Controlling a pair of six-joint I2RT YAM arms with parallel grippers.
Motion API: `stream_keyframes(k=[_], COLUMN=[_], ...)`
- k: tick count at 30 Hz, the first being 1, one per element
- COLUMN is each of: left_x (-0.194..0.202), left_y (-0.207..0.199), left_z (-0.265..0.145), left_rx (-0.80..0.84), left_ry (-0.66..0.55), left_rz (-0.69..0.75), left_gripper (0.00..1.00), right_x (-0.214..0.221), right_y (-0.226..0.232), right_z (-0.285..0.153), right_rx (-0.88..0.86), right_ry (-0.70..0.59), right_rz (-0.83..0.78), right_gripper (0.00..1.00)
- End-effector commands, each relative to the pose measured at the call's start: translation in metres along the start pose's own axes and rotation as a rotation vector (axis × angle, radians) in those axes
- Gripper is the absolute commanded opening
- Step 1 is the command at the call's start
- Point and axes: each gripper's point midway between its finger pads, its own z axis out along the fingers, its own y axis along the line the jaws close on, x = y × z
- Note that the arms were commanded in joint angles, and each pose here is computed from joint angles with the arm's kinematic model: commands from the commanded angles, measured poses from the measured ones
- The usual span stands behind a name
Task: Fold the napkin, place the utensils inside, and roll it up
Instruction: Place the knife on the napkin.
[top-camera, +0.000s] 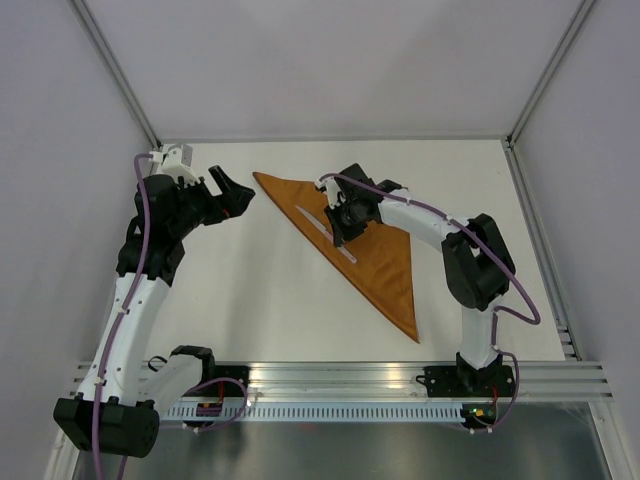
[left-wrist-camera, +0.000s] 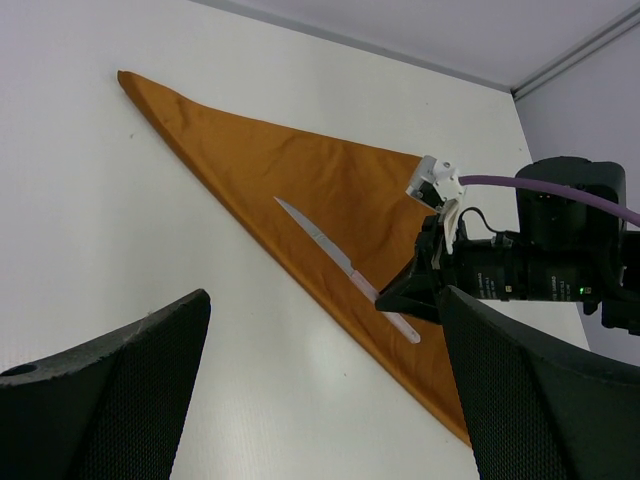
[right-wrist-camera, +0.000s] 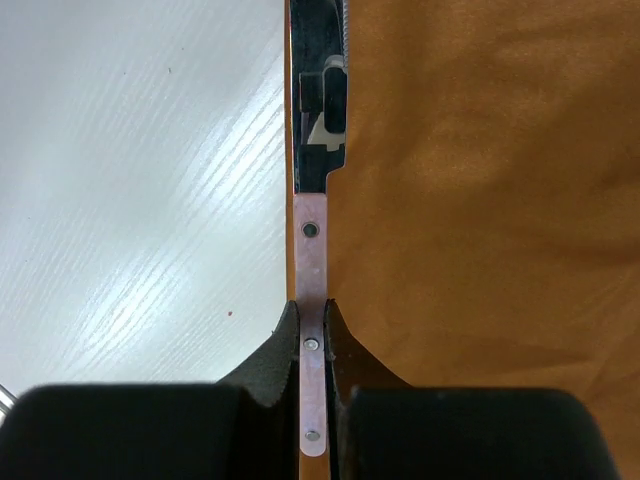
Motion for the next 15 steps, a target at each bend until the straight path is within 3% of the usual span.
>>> stream_keyframes(k=[1, 15], left_x=[-0.016, -0.012], left_y=[-0.011, -0.007], left_z=[-0.008, -0.006], left_rx=[0.022, 0.015], left_ry=[-0.037, -0.029], left_rz=[0.009, 0.013], left_gripper=[1.00, 1.00], right_x=[-0.003, 0.013], right_y=[-0.002, -0.007], right_z=[0.009, 0.033], right_rx=[0.042, 0.056], right_ry=[-0.022, 0.015], right_rz=[0.044, 0.072], right_gripper=[0.01, 0.00])
